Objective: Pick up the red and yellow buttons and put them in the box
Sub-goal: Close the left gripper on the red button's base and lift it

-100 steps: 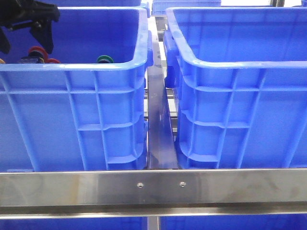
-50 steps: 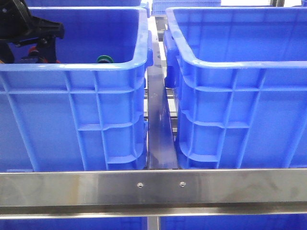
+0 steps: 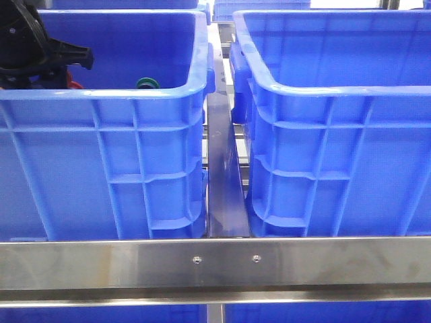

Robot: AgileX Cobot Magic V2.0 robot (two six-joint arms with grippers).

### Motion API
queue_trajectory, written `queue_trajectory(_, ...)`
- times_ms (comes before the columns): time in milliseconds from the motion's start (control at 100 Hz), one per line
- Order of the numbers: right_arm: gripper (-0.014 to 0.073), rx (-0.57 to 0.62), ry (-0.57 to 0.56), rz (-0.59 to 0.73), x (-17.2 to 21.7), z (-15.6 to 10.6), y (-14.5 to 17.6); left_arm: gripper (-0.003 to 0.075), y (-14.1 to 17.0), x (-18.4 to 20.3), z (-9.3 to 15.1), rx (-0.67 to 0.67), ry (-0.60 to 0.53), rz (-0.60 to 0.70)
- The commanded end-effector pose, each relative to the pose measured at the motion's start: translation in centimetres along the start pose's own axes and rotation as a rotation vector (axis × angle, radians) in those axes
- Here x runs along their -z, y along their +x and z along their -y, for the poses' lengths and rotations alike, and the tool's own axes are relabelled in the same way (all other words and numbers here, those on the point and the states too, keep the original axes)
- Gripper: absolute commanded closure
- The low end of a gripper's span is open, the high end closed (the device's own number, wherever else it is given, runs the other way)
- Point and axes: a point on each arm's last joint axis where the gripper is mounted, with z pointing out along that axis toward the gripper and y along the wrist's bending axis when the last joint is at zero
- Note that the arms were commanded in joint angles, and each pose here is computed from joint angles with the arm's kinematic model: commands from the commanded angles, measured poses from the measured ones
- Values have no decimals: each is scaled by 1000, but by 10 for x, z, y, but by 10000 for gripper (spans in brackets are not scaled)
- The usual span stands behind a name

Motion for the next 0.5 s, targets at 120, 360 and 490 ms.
queue_trajectory(120,661,8,4,102,2,0,-9,739,-21,38,1,12,32,135)
queue_trajectory(360,661,8,4,102,2,0,-9,739,-19,86,-5,5,15,120)
queue_trajectory(490,661,8,4,102,2,0,-9,739,-4,107,3,-44,45,113)
